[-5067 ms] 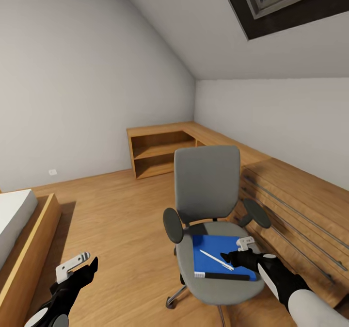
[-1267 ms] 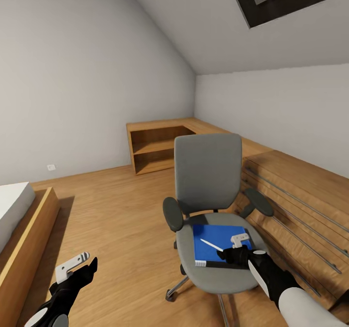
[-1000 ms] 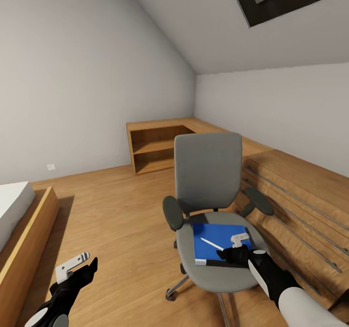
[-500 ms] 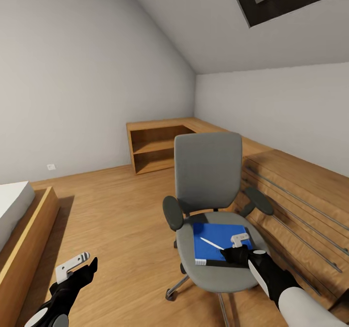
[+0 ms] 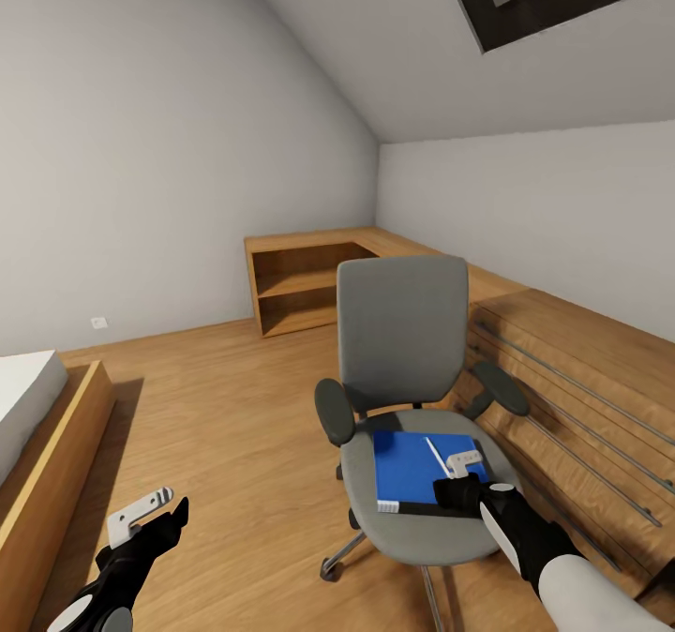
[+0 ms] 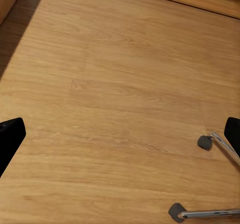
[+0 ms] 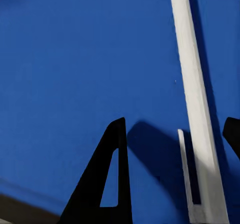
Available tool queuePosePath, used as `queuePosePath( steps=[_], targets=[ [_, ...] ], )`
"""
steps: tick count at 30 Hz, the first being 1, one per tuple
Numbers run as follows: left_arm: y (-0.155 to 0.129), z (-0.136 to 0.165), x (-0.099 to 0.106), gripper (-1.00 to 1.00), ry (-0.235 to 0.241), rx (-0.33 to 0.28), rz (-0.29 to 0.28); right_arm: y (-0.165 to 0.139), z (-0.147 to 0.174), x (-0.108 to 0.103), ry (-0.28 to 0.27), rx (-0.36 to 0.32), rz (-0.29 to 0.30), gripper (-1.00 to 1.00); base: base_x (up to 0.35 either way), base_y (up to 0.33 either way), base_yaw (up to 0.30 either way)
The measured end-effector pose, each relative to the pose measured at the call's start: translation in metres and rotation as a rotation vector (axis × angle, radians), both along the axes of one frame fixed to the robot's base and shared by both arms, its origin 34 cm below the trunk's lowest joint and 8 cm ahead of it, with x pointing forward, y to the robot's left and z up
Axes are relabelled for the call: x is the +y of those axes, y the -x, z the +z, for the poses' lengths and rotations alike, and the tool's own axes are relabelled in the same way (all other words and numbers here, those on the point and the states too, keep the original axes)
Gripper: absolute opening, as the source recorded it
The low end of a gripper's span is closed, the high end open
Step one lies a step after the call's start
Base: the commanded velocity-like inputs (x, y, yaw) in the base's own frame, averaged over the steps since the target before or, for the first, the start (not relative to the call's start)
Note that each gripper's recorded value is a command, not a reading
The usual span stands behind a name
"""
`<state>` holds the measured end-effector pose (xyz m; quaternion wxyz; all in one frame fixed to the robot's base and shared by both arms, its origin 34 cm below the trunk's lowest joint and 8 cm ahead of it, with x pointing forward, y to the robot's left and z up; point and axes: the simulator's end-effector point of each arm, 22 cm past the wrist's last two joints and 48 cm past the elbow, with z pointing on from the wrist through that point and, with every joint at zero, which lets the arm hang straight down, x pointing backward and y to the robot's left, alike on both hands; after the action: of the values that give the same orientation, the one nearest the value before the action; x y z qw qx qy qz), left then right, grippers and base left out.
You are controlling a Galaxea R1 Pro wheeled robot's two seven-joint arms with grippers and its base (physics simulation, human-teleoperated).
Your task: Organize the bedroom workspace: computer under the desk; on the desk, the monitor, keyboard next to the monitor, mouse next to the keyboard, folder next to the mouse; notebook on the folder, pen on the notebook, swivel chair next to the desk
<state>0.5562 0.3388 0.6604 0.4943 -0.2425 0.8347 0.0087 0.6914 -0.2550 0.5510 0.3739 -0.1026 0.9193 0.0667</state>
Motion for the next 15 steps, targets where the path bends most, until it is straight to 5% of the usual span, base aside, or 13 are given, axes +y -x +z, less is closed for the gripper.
queuePosePath(
  steps=[15],
  targets=[
    [0.0000,0.0000,-0.0001,1.00,0.000,0.000,0.000,0.0010,0.0002,-0.0004,0.001,0.019,-0.003,-1.00,0.000,0.000,0.000]
  ],
)
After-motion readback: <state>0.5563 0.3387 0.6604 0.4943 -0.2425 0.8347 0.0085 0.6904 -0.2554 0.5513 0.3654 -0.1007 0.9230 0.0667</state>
